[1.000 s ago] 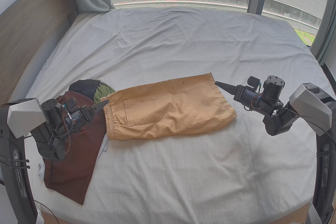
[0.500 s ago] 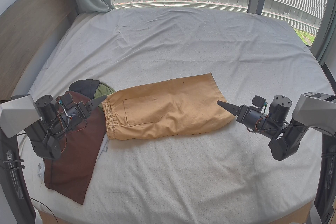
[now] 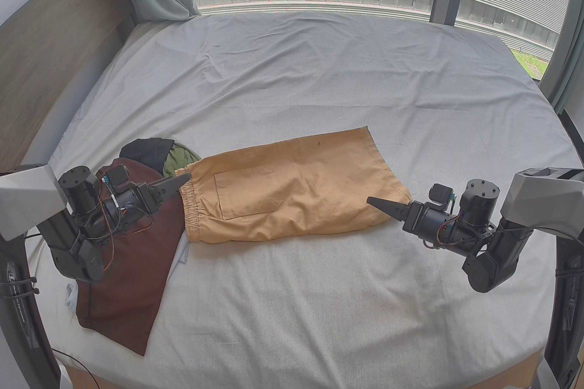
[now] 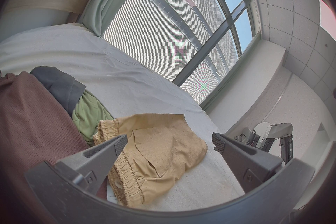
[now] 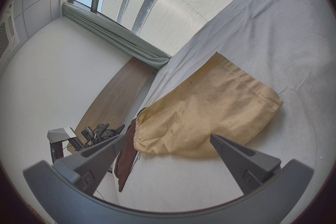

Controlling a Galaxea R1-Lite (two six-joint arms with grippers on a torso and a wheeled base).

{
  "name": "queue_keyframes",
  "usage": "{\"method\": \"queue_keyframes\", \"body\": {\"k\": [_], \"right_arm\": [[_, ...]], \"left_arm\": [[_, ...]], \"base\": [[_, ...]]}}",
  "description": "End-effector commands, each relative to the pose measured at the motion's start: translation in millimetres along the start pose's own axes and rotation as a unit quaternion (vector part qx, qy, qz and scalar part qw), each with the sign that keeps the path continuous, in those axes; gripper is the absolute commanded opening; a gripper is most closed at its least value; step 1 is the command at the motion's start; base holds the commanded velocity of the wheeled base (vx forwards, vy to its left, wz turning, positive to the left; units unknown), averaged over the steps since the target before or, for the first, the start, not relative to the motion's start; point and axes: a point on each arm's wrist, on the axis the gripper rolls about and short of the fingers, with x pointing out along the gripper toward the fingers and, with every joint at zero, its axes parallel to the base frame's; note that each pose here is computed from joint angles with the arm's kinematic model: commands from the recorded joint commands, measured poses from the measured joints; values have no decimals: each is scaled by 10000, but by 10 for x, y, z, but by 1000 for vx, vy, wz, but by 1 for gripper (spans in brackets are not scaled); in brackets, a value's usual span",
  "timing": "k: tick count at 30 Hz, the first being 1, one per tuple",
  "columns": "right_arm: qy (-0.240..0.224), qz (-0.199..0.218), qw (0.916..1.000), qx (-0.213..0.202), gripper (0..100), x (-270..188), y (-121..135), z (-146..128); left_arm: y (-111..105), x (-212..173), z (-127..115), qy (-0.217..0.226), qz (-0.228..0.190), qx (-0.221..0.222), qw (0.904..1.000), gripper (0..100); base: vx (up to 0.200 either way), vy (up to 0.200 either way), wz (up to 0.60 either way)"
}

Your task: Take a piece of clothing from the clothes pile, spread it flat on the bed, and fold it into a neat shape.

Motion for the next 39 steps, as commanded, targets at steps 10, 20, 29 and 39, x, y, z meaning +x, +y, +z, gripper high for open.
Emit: {"method": "queue_keyframes", "body": {"k": [10,20,29,39], "right_arm": [[335,-290,9987,255,100,83,-102,-204],[450,-506,9970,366,100,159,-201,-364],[487,-526,9966,401,100,197,-252,-414],[261,-724,9963,389,100,341,-392,-446]], "left_arm": [[-22,3,-7,13,-14,25,10000,100],[-15,0,-9,11,2,20,10000,100],[-14,4,-3,1,-3,23,10000,100],[-14,4,-3,1,-3,23,10000,100]], "base": [[0,0,0],[0,0,0],[0,0,0],[0,0,0]]}}
